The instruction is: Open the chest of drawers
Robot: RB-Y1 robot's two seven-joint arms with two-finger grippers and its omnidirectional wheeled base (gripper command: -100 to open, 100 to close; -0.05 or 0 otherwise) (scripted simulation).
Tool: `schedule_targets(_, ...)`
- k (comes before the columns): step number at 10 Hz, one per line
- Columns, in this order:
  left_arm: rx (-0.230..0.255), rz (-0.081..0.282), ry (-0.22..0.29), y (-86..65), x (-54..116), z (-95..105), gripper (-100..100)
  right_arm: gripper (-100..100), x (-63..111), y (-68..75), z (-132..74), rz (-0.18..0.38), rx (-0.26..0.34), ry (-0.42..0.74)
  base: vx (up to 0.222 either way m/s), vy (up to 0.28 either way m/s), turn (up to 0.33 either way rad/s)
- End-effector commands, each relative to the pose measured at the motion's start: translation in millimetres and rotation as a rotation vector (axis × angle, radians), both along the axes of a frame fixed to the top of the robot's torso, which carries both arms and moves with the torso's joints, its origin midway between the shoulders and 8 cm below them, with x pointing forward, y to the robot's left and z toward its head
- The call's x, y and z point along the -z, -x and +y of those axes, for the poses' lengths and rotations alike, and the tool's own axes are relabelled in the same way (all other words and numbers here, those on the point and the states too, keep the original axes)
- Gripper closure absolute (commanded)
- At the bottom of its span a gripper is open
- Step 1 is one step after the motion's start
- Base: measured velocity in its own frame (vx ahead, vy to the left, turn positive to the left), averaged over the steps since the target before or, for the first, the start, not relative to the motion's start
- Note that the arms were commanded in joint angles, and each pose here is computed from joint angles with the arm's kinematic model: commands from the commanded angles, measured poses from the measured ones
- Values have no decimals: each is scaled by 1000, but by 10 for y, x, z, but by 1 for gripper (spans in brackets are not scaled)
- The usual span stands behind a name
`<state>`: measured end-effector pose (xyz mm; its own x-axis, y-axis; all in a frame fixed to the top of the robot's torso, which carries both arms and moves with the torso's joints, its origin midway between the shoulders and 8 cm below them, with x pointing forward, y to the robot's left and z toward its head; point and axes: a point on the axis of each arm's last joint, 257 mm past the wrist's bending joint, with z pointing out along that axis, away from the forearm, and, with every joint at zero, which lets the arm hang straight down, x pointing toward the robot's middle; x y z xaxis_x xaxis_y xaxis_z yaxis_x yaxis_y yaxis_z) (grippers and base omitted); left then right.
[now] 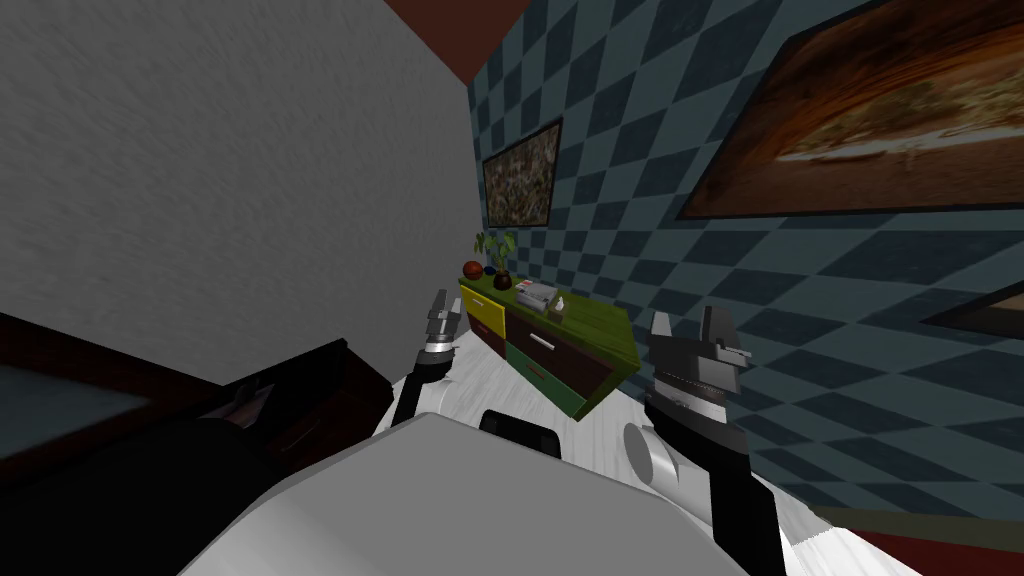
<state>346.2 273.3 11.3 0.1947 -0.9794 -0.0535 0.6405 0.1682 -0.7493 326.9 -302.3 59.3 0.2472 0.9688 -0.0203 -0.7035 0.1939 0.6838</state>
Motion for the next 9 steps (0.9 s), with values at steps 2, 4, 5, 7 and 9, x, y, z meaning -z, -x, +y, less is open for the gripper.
schedule_targets(2,0,0,0,0,0,0,0,0,0,0,0,0,0,0,0,0,0)
schedule_targets(4,0,0,0,0,-1,0,0,0,-1,0,0,0,0,0,0,0,0)
schedule_targets(5,0,0,0,0,-1,0,0,0,-1,1,0,0,0,0,0,0,0)
schedule_targets(7,0,0,0,1,-1,0,0,0,-1,1,0,0,0,0,0,0,0)
schedule_targets(9,0,0,0,1,-2,0,0,0,-2,1,0,0,0,0,0,0,0)
